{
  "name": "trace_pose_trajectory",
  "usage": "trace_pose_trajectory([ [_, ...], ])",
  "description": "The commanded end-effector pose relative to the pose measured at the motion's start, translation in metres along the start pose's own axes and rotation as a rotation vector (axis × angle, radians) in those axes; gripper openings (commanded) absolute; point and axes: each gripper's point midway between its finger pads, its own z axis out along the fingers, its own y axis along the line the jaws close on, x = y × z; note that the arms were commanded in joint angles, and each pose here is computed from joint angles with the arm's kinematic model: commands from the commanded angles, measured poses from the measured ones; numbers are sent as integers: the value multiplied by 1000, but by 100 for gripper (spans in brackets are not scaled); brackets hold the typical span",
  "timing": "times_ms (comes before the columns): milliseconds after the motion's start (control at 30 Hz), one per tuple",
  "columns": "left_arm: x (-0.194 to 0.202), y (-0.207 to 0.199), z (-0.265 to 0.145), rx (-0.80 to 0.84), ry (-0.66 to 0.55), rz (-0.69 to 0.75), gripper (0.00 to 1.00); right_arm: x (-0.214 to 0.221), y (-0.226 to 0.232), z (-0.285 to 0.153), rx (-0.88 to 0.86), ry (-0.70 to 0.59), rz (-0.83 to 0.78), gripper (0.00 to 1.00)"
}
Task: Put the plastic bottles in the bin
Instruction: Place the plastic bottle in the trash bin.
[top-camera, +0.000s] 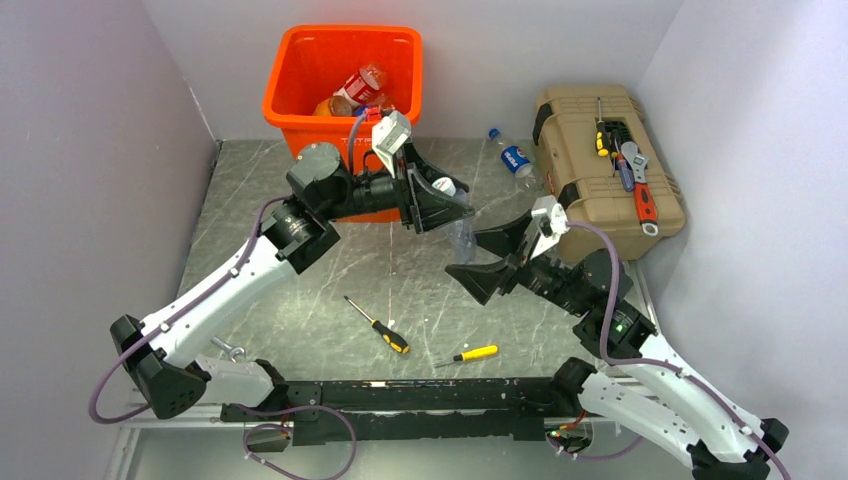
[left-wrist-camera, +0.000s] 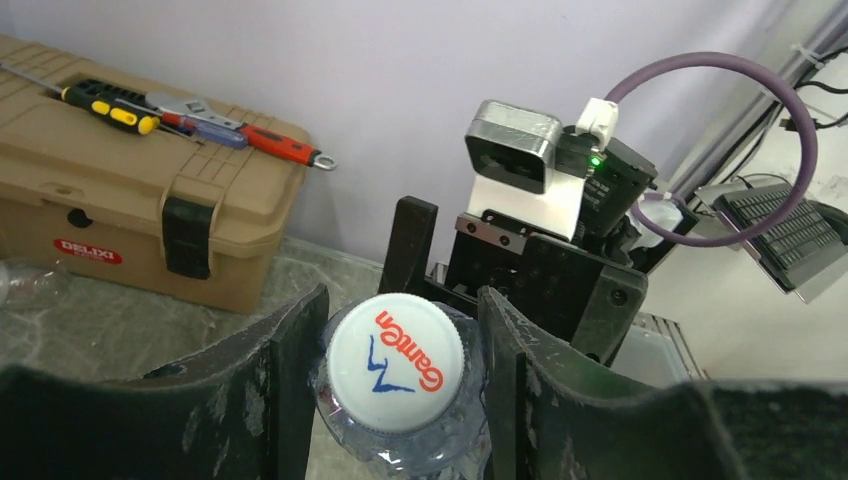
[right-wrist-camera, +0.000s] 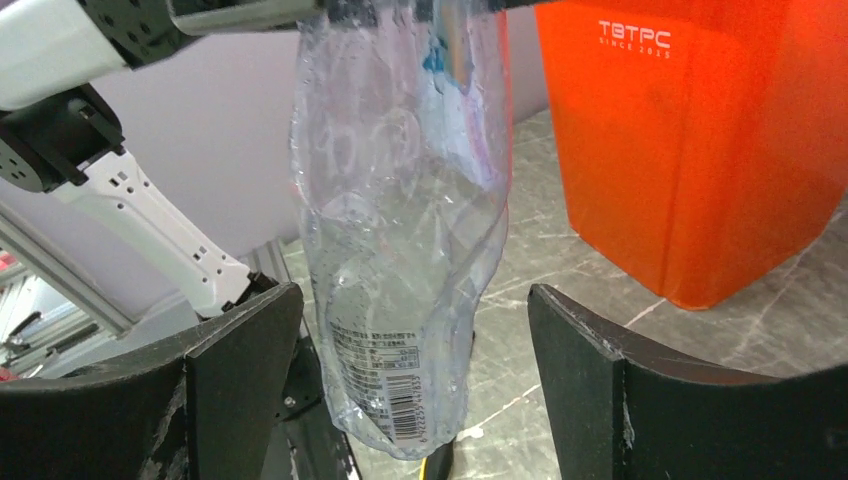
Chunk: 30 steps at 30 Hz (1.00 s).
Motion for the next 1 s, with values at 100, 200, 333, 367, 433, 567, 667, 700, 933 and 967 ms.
trace_pose_trajectory([
  [100,-3,-22,-3,90,64,23,0,11,0,4,-1,128,-36,81],
  [200,-4,-21,-2,90,60,8,0,13,-6,10,17,110,-16,65],
  [333,-4,-18,-3,59,55,-4,39,3,-3,9,8,37,-21,42],
  [367,-5,-17,-4,46,45,-6,53,1,-4,8,10,21,-24,39],
  [433,-11,-14,-7,11,4,-5,69,-3,-8,7,36,-4,-27,35],
  [567,-32,-5,-19,-97,-137,5,75,-6,-12,6,56,-30,-37,31],
  [667,-41,-2,-26,-140,-210,-9,71,-6,-12,6,55,-44,-37,30],
  [700,-43,-1,-26,-147,-217,-16,69,-6,-12,6,53,-46,-38,29],
  [933,-50,0,-22,-136,-254,-40,51,-5,-11,9,39,-47,-35,28],
  [967,-50,1,-21,-137,-257,-41,50,-5,-11,10,39,-47,-33,28],
])
